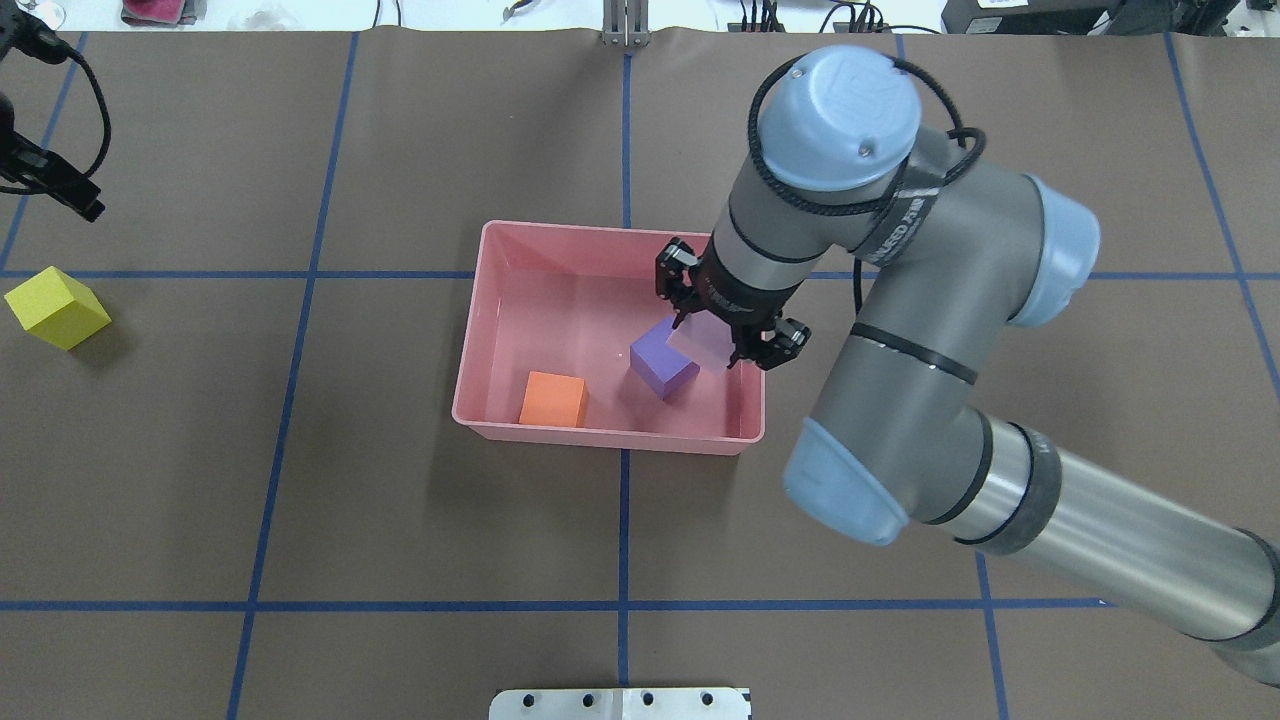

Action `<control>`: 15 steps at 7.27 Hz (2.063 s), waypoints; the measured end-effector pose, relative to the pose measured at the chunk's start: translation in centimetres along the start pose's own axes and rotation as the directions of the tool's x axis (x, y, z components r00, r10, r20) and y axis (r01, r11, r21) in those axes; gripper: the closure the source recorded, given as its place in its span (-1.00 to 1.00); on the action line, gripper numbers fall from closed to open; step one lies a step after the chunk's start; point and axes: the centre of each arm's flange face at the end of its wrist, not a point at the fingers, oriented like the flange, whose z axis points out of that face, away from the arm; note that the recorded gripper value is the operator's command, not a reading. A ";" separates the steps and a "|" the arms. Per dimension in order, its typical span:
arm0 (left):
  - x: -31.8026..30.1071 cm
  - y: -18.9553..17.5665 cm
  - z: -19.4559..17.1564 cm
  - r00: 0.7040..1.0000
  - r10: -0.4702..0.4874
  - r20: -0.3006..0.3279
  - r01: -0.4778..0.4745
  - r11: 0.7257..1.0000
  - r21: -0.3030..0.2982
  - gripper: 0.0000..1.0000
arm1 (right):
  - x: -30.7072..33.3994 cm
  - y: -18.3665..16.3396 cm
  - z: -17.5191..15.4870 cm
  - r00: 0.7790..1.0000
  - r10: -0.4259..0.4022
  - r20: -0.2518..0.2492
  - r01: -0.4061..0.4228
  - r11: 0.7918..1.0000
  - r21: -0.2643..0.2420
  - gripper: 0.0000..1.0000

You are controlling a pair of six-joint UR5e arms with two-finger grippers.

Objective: Place blocks into pink bin with both arms
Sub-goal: 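Release the pink cube into the bin while the left gripper reaches for yellow, then grasp the yellow cube with the left gripper while the right lifts away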

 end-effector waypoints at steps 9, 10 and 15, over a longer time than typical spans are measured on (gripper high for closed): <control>-9.3 6.2 7.1 0.995 0.093 -0.018 -0.094 0.996 -0.005 -0.97 | -3.2 6.3 8.7 0.995 -0.006 -0.096 0.004 1.000 -0.012 -0.98; -9.0 6.4 7.5 0.995 0.100 -0.021 -0.101 0.995 -0.006 -0.97 | -3.6 6.0 8.1 0.997 -0.006 -0.082 0.005 1.000 -0.011 -0.98; -4.9 6.3 12.5 0.986 0.156 -0.065 -0.161 0.984 -0.080 -0.97 | -4.5 -2.0 -2.1 0.997 0.071 0.034 -0.069 0.996 -0.061 -0.99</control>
